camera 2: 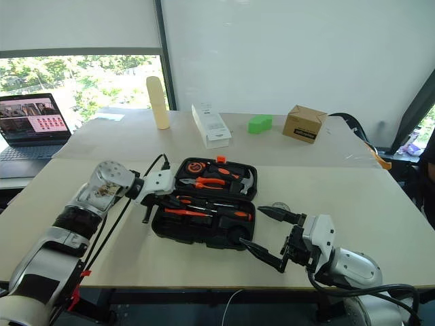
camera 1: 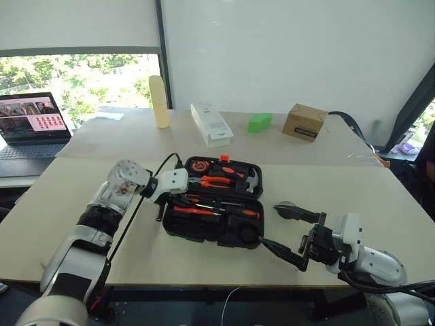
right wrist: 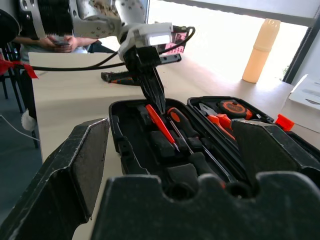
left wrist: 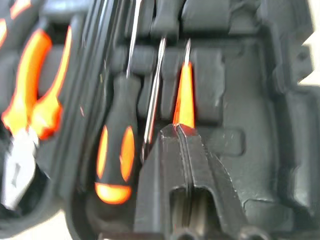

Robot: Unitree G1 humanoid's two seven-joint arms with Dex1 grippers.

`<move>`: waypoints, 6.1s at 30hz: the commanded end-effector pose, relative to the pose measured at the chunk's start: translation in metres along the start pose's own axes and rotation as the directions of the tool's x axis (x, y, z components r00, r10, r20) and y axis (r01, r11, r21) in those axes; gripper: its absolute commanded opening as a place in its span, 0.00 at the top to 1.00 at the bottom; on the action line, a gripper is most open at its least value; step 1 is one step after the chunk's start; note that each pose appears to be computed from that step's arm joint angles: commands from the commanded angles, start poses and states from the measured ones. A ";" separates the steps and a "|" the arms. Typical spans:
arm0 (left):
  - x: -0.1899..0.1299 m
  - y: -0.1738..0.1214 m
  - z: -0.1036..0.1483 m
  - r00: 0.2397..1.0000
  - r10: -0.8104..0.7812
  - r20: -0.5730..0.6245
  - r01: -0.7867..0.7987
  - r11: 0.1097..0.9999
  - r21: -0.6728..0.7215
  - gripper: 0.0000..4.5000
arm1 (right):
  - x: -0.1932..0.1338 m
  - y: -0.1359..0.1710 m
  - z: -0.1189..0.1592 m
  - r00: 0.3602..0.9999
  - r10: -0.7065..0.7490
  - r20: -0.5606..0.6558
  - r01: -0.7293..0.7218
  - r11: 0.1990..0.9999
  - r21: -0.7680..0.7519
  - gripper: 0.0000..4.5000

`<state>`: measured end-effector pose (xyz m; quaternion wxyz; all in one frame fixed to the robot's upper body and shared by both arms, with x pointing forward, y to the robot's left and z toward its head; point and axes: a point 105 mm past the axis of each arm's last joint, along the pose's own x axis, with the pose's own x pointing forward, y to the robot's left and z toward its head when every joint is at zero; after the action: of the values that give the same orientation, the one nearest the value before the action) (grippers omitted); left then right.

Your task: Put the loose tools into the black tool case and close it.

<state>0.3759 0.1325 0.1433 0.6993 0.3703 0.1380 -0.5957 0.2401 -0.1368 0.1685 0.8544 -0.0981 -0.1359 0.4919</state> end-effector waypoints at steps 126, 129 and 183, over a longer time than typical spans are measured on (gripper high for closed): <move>0.010 -0.033 -0.021 0.967 0.185 0.174 -0.152 0.971 -0.185 0.99 | 0.004 -0.005 -0.005 0.999 -0.029 0.036 0.029 1.000 -0.003 0.00; -0.028 -0.025 0.001 0.889 0.306 0.339 -0.249 0.947 -0.204 0.93 | 0.001 -0.008 -0.002 0.999 -0.028 0.044 0.028 1.000 0.002 0.00; -0.115 -0.002 -0.035 0.891 0.367 0.266 -0.254 0.890 -0.378 0.65 | -0.003 -0.012 0.004 1.000 -0.012 0.028 0.014 0.998 -0.069 0.00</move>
<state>0.3672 0.2704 0.1592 0.9022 0.1162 0.1126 -0.3997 0.2518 -0.1408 0.1652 0.8532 -0.1065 -0.1518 0.4876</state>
